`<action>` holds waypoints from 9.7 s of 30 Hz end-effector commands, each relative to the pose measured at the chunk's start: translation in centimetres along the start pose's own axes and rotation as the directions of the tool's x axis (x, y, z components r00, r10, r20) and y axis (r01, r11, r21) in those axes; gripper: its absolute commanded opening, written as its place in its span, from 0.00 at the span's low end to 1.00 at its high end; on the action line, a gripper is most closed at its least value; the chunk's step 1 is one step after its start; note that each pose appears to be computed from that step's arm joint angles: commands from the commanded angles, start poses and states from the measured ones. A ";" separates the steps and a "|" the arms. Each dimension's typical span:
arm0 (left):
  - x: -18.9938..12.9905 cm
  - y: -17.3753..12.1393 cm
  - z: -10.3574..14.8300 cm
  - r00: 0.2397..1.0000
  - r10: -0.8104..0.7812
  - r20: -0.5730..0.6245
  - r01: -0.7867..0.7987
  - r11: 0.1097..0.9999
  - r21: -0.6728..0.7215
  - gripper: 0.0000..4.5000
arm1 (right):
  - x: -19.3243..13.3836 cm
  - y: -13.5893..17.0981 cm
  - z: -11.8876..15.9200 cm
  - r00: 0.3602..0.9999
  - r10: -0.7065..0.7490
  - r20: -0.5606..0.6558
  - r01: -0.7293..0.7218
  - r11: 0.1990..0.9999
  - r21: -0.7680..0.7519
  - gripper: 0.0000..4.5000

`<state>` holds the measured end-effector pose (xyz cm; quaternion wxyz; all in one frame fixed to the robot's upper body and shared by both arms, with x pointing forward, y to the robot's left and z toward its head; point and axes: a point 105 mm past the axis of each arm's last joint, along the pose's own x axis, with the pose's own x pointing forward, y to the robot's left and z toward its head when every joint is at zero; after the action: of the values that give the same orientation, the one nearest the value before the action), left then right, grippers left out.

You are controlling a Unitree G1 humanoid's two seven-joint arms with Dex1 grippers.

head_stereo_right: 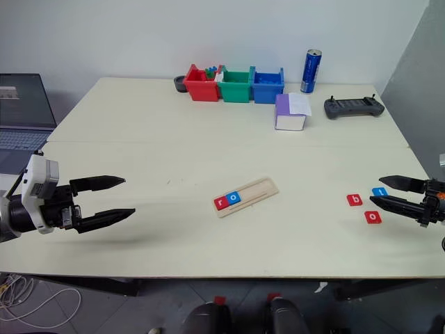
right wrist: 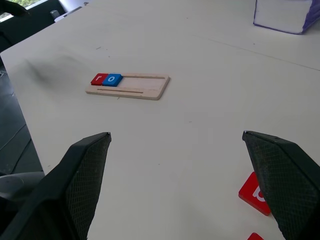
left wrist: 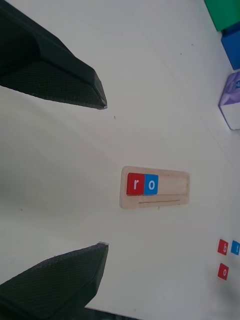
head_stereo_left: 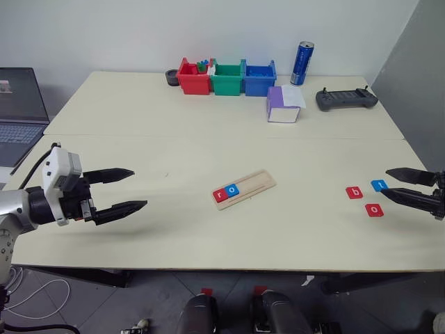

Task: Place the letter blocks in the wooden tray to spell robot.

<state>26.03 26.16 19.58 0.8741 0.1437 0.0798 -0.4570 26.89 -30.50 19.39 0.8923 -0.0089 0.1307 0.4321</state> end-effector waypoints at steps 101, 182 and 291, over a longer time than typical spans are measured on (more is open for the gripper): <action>20.0 -2.0 -8.3 0.955 -0.258 -0.147 0.272 0.958 0.085 0.75 | 17.3 14.5 -2.3 0.913 0.408 -0.022 -0.404 0.895 -0.190 1.00; 6.8 -3.2 -4.9 0.906 -0.407 0.115 0.371 0.895 0.250 0.99 | 5.9 -4.4 -7.8 0.642 -0.765 0.051 0.756 0.643 0.121 1.00; 4.8 -2.0 -4.2 0.940 -0.332 0.074 0.300 0.911 0.282 1.00 | 10.4 2.2 -3.8 0.789 0.264 -0.554 -0.514 0.777 -0.362 0.33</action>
<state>26.96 22.22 12.81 0.7656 0.1936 0.0004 -0.6135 31.03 -22.98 11.01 0.7094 -0.3016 0.2484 0.5866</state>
